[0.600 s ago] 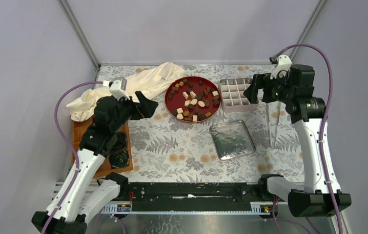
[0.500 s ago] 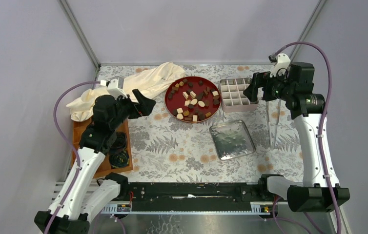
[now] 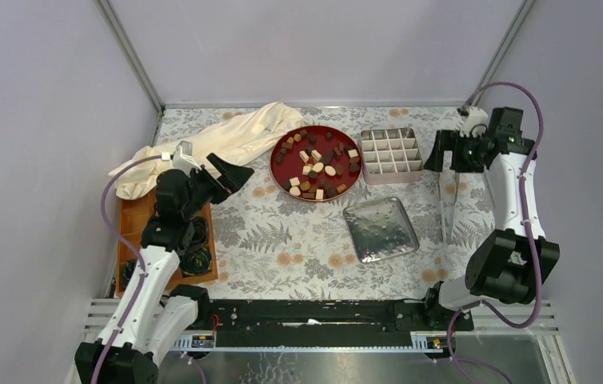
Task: Pack the chocolate
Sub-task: Pick up the clamp from the center of the board, then adjust the clamp.
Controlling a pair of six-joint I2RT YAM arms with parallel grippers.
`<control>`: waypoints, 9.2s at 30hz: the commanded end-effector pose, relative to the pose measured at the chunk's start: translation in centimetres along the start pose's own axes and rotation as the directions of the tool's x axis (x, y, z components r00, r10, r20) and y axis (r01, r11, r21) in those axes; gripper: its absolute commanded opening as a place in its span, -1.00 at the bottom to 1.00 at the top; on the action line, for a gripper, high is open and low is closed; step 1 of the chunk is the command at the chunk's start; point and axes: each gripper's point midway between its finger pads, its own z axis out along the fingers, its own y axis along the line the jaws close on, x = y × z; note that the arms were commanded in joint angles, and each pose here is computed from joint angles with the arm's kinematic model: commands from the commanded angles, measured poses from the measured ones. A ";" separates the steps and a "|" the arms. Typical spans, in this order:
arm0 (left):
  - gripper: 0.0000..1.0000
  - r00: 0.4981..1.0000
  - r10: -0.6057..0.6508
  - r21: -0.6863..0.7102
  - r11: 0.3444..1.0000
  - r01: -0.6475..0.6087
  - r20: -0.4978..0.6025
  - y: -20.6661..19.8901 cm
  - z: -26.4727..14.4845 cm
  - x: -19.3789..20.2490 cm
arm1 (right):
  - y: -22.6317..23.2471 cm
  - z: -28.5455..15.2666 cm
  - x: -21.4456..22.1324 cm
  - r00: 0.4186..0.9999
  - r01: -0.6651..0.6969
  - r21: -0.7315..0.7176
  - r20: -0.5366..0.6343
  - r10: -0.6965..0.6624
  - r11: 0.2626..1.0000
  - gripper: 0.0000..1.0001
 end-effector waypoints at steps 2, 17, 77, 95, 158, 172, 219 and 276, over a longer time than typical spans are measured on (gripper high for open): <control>0.94 0.991 -0.133 0.114 0.985 0.131 0.009 -0.6 0.5 0.6 | -6.4 0.4 4.8 0.997 -0.039 0.190 -0.064 0.052 0.981 0.99; 0.76 0.961 -0.256 0.146 0.952 0.269 -0.101 1.5 3.6 3.5 | -15.0 2.5 9.6 0.975 -0.068 0.444 -0.160 0.153 0.894 0.10; 0.37 0.967 0.146 0.902 0.352 -0.250 0.211 -30.9 0.8 13.7 | 22.3 -10.8 1.4 0.970 0.241 -0.829 0.229 -0.086 0.505 -1.00; -0.94 0.976 0.113 0.922 0.323 -0.215 0.188 -34.3 1.7 14.2 | 22.8 -11.2 3.2 0.967 0.251 -0.826 0.232 -0.101 0.505 -1.00; -1.00 0.998 -0.058 0.958 0.287 -0.016 0.034 -28.8 4.0 9.5 | 18.9 -6.9 1.1 0.988 0.135 -0.785 0.151 -0.024 0.605 0.94; -1.00 0.990 -0.107 0.958 0.279 -0.059 0.092 -29.7 3.7 6.7 | 21.5 -7.2 4.4 0.972 0.233 -0.792 0.188 -0.138 0.565 0.99; -1.00 0.850 -0.501 0.923 0.382 0.049 0.162 -31.1 1.7 0.0 | 28.5 -11.6 -3.0 0.984 0.142 -0.917 0.173 0.049 0.373 0.56; 0.97 0.987 0.111 0.066 0.991 -0.120 0.120 -4.4 3.4 1.1 | 16.1 4.3 1.0 0.863 0.440 -0.344 -0.094 -0.497 0.829 0.01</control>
